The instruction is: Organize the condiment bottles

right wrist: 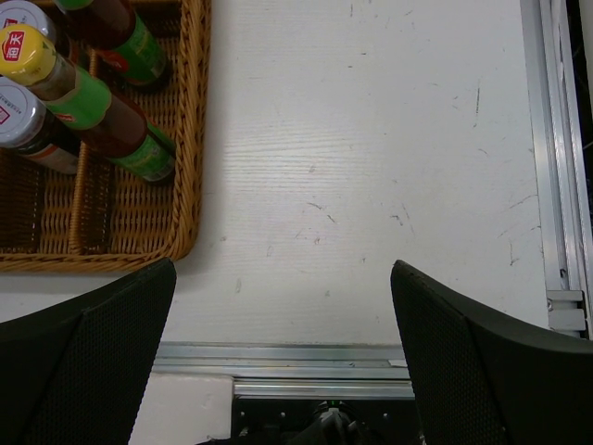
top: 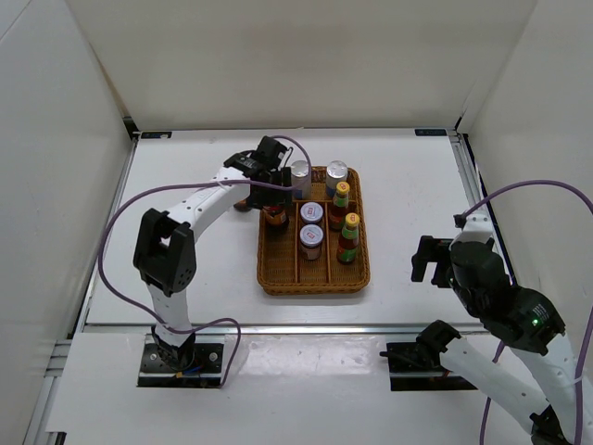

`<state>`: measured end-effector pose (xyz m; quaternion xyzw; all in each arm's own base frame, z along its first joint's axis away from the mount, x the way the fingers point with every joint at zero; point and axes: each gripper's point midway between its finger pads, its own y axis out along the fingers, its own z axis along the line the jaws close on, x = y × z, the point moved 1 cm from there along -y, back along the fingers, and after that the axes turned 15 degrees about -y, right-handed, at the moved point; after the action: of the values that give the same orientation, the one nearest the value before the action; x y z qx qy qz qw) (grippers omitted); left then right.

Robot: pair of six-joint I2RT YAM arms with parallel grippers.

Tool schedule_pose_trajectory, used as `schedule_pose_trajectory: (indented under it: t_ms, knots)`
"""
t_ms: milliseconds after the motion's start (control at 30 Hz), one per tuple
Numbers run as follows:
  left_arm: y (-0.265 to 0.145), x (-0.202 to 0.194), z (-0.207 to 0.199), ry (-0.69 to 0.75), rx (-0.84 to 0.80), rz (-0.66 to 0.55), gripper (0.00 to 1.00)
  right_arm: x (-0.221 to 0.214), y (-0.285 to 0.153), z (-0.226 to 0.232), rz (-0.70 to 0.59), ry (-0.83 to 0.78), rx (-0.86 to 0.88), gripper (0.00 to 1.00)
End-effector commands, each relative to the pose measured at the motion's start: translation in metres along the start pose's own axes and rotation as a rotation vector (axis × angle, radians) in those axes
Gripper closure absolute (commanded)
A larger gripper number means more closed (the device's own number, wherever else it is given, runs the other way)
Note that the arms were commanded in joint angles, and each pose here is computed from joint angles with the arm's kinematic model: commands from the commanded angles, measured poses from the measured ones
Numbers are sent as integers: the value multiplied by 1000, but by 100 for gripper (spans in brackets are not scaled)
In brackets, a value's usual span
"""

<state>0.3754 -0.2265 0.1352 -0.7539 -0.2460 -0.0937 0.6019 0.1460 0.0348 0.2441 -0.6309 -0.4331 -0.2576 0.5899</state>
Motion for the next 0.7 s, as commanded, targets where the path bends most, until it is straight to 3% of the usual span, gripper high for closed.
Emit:
schedule_pose_trajectory:
  t_ms: [0, 67, 133, 267, 467, 667]
  knots:
    - [-17, 26, -15, -25, -60, -117, 26, 6, 0, -1, -33, -2, -2, 0]
    - [-18, 24, -18, -17, -65, -114, 20, 6, 0, -1, -33, -2, -2, 0]
    - [-18, 24, -18, -17, -65, -114, 0, 6, 0, -1, -33, -2, -2, 0]
    - [-64, 37, -25, -30, -138, -178, 0, 3, 2, 0, -26, -6, -3, 0]
    - [-138, 88, 9, -94, -182, -372, 0, 3, 2, 0, -25, -6, -3, 0]
    - [-114, 112, 56, -158, -116, -334, 0, 3, 3, 1, -18, -11, -4, 0]
